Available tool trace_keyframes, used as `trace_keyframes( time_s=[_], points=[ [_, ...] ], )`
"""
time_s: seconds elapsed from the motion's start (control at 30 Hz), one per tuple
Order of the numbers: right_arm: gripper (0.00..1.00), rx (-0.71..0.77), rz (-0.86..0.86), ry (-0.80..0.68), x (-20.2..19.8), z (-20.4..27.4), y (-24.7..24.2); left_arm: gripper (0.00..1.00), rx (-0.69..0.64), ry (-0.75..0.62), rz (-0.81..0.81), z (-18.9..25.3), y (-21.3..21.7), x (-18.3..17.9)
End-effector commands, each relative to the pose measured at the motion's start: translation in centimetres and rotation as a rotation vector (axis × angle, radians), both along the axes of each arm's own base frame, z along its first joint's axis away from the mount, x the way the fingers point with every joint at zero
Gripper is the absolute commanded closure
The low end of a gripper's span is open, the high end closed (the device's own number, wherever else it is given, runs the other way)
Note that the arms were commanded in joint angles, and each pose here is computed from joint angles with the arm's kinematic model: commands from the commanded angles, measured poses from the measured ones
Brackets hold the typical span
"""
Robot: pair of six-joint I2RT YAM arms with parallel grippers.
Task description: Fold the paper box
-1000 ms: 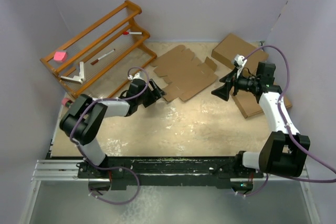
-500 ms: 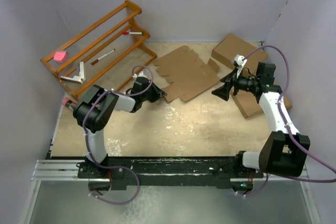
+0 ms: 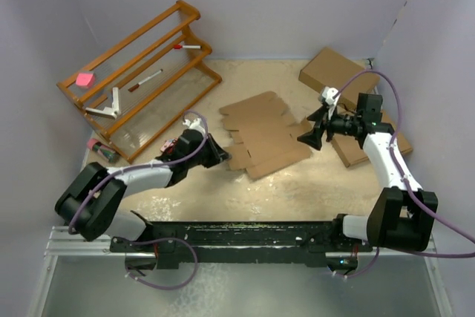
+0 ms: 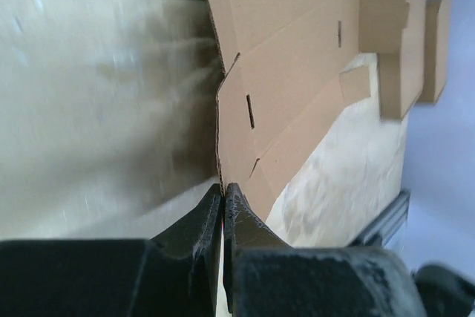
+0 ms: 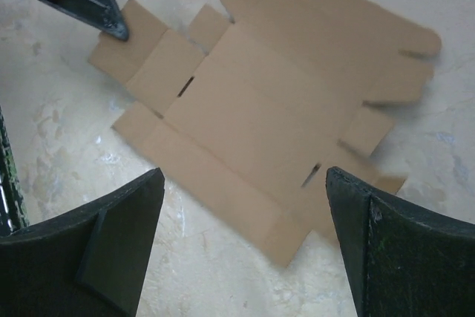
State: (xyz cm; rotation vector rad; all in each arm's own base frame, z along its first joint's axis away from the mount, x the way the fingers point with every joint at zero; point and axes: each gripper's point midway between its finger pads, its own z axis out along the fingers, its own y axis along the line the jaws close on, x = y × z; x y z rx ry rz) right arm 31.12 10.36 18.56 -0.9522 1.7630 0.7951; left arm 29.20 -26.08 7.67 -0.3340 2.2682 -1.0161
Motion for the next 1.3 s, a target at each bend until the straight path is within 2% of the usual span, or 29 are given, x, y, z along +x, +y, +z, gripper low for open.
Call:
trace_keyframes(
  time_s=[0.0, 0.17, 0.3, 0.43, 0.57, 0.63, 0.73, 0.83, 0.93, 1.27],
  points=[
    [0.07, -0.074, 0.077, -0.094, -0.6, -0.7, 1.1, 0.95, 0.104, 0.047, -0.066, -2.6, 1.2, -4.8],
    [0.06, -0.080, -0.017, -0.009, 1.2, -1.6, 0.3, 0.94, 0.142, 0.038, -0.134, -3.1, 2.3, -7.3],
    [0.06, -0.071, -0.084, 0.100, 2.6, -2.9, -0.2, 0.72, 0.134, 0.017, -0.183, -2.4, 1.6, -7.4],
    [0.08, -0.067, -0.096, 0.171, 2.8, -3.9, -0.3, 0.48, 0.229, 0.001, -0.185, -1.6, 2.2, -6.3],
    [0.08, -0.072, -0.105, 0.170, 3.3, -3.4, -0.5, 0.36, 0.329, -0.119, -0.171, 2.0, 3.4, -3.9],
    [0.09, -0.060, -0.092, 0.172, 3.1, -3.0, -0.2, 0.35, 0.315, -0.188, -0.202, 4.2, 3.1, -2.7],
    [0.09, -0.032, -0.065, 0.189, 2.5, -2.7, 0.3, 0.36, 0.200, -0.256, -0.285, 6.8, 1.6, -1.0],
    [0.09, -0.027, -0.055, 0.192, 2.2, -2.4, 0.4, 0.36, 0.089, -0.239, -0.355, 7.7, -0.1, 0.5],
    [0.08, -0.026, -0.055, 0.191, 2.1, -2.3, 0.4, 0.36, 0.062, -0.162, -0.442, 6.2, -1.8, 1.5],
    [0.08, -0.035, -0.062, 0.192, 2.3, -2.4, 0.2, 0.42, 0.102, 0.020, -0.505, -0.1, -3.7, 4.2]
  ],
)
